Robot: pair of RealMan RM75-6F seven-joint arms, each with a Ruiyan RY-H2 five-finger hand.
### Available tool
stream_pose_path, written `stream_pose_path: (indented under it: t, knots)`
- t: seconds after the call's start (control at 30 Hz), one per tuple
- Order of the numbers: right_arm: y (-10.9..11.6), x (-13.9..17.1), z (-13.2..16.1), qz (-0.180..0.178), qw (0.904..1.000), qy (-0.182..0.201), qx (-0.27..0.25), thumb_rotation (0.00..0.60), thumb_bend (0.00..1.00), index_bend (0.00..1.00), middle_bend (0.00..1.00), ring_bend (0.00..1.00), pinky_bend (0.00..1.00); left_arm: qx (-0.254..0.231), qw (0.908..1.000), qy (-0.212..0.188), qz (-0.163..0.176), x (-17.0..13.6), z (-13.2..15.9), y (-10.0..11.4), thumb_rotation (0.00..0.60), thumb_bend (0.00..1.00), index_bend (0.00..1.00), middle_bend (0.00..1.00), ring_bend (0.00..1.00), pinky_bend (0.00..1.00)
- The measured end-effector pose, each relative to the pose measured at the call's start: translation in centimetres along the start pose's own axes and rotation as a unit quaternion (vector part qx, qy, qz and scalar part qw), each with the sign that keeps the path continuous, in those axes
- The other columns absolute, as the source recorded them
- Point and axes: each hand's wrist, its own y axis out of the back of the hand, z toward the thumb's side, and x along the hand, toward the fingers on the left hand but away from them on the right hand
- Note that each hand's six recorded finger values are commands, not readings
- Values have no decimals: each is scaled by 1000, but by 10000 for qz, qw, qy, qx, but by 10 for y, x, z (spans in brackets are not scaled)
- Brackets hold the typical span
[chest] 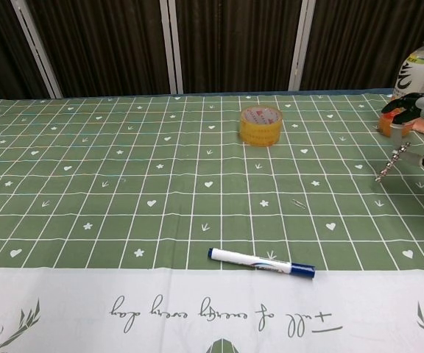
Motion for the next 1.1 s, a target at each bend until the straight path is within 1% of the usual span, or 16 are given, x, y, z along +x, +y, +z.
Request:
stream_pose_path:
  t: [0.1,0.27,0.43,0.63,0.93,1.1]
  knots:
    - [5,3,9,-110,9999,74,-23,600,344,583,108,0,38,13,10000,-6,-2,-1,0,0,600,82,0,0,0,0]
    - [15,8,19,-428,9990,149,34,600,345,583,108,0,39,-2,10000,-3,5,-1,0,0,600,83,0,0,0,0]
    - [15,11,39,-660,9974,302,40,600,345,583,108,0,39,-22,10000,11,-7,-1,-1,0,600,82,0,0,0,0]
    - [13,12,65,-763,9961,431,-91,600,345,583,108,0,39,-38,10000,36,-44,0,-4,-2,600,81,0,0,0,0]
    - [9,10,103,-818,9946,576,-275,600,345,583,107,0,38,-104,9998,159,-90,4,-10,-3,600,83,0,0,0,0]
    - [3,11,113,-783,9945,626,-288,600,347,583,107,0,38,-134,9998,155,-81,3,-10,-2,600,82,0,0,0,0]
